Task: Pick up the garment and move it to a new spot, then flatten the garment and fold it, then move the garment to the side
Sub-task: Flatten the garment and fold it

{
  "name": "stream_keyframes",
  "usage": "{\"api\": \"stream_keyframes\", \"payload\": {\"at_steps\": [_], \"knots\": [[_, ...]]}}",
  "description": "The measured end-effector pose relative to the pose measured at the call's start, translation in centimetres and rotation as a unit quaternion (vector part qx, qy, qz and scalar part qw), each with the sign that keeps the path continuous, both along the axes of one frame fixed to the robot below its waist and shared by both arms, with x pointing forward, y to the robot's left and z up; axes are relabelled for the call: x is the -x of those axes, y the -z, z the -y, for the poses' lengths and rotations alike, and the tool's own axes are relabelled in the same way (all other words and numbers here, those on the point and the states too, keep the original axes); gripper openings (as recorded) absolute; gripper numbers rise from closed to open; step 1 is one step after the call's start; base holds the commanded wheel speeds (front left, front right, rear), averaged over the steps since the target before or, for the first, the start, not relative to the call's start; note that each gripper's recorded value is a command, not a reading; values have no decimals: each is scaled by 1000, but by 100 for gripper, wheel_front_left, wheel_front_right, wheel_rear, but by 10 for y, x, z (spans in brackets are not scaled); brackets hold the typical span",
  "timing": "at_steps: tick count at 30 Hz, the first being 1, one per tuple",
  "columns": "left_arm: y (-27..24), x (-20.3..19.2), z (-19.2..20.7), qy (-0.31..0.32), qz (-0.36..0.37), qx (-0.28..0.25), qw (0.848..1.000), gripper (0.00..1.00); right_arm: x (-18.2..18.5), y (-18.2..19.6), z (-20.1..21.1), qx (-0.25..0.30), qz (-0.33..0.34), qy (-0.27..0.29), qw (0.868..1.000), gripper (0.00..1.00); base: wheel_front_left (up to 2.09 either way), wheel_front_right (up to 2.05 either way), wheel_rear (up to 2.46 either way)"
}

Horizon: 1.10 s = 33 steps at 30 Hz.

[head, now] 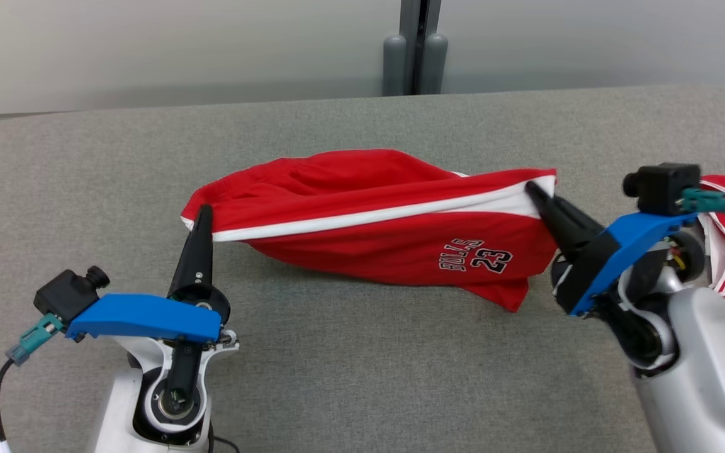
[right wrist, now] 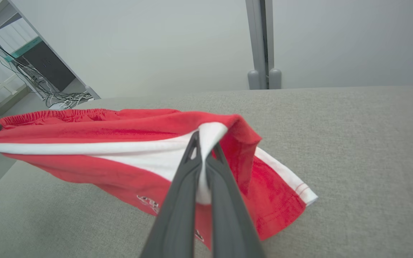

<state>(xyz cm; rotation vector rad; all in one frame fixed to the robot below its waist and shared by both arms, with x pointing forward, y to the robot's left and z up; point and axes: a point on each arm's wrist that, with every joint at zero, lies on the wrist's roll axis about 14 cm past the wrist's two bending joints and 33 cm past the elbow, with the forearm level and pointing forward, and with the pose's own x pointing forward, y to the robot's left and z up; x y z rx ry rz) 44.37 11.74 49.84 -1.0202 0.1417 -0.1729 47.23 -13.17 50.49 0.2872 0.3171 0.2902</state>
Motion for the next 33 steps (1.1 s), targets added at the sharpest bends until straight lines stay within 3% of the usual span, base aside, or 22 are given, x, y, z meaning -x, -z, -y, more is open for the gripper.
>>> {"api": "stream_keyframes", "payload": {"at_steps": [6,12,16,21,26,27,30,33], "knots": [[-10,-22,21,24,-33,68,997,0,-10,-25,22,16,22,9,1000,0,0,0,0],[-31,-90,45,59,-36,64,996,0,-67,-50,32,35,49,19,998,0,0,0,0],[-47,-146,40,38,-13,42,998,0,-112,-70,29,45,94,33,994,0,0,0,0],[-89,-192,34,5,60,27,998,0,-148,-129,33,52,224,68,971,0,0,0,0],[-150,-205,33,-22,165,61,984,0,-154,-194,33,54,359,90,927,0,0,0,0],[-151,-206,32,-24,168,66,983,0,-154,-194,31,57,364,88,926,0,0,0,0],[-137,-206,34,-25,160,69,984,0,-156,-172,27,67,342,78,934,0,0,0,0],[-88,-200,38,-20,113,51,992,0,-154,-122,25,82,278,63,955,0,0,0,0]]}}
